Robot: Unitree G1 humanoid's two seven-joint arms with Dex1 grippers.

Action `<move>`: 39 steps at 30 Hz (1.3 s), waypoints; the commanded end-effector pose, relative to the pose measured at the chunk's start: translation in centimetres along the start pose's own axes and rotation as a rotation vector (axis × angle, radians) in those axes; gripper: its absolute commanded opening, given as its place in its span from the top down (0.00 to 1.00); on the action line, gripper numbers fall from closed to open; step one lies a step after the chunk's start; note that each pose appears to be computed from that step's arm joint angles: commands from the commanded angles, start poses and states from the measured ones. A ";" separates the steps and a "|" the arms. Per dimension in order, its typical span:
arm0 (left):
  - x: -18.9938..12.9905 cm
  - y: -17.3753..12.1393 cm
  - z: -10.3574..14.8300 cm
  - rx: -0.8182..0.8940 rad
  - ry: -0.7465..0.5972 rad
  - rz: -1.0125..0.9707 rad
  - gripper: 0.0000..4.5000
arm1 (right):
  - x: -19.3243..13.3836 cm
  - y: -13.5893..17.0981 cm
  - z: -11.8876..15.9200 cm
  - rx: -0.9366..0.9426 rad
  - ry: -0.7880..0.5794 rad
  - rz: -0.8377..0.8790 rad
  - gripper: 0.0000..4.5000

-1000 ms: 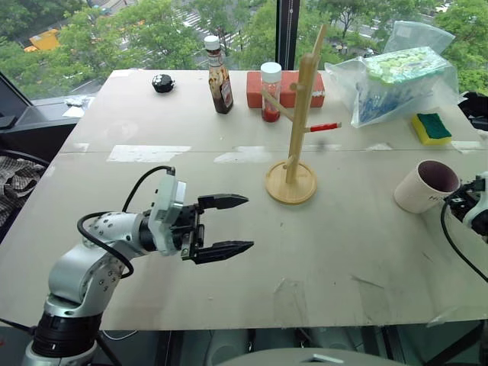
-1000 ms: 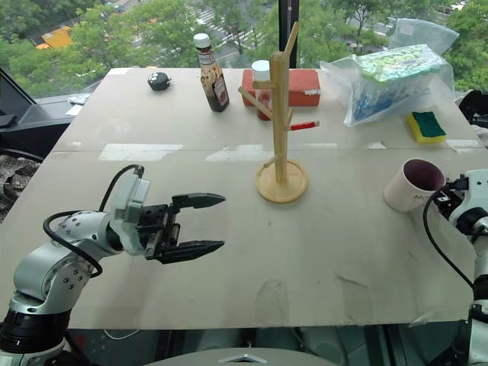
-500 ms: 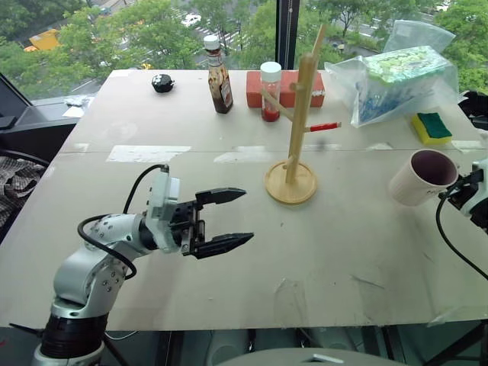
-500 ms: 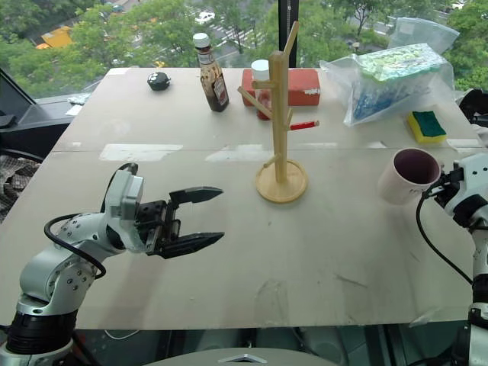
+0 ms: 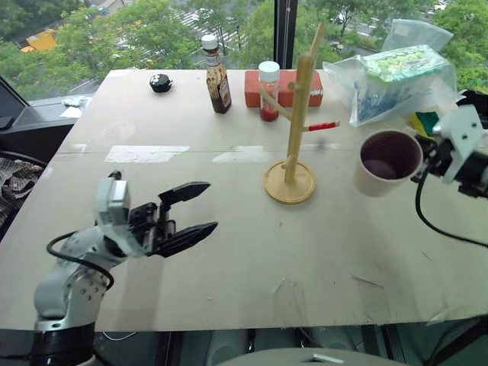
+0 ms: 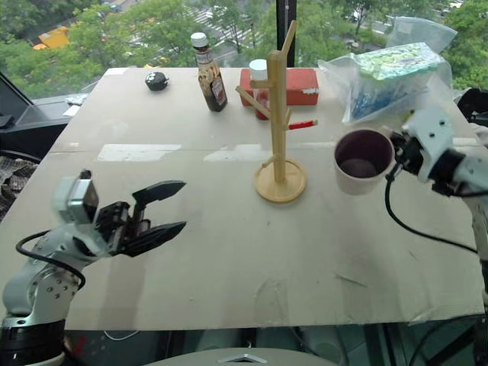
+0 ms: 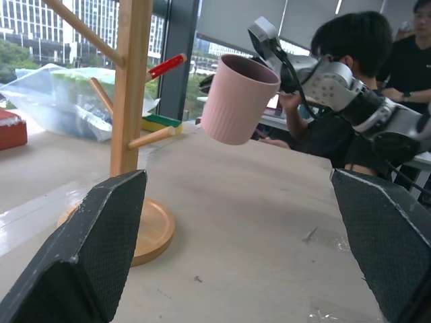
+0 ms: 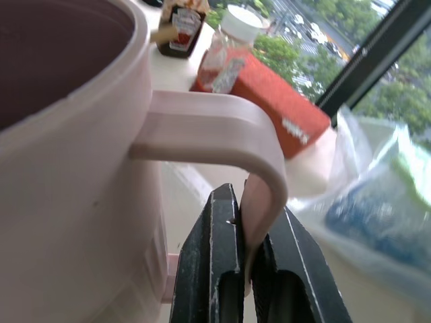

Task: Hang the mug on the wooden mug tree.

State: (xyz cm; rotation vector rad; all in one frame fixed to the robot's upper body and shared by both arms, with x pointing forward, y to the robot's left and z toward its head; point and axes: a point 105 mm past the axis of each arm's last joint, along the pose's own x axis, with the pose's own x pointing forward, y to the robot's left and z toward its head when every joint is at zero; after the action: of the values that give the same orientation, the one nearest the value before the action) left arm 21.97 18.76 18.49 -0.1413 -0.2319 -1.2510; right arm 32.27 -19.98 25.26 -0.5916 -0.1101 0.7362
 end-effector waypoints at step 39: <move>0.8 -1.3 -0.3 -0.019 -0.063 0.189 0.00 | 2.8 -0.1 4.1 0.014 -0.148 0.278 0.60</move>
State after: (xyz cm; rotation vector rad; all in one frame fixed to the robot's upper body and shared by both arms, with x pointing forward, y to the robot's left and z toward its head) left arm 20.98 17.96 17.98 -0.2508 -0.2602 -1.0613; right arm 34.60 -15.71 26.28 -0.5656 -0.0933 1.0717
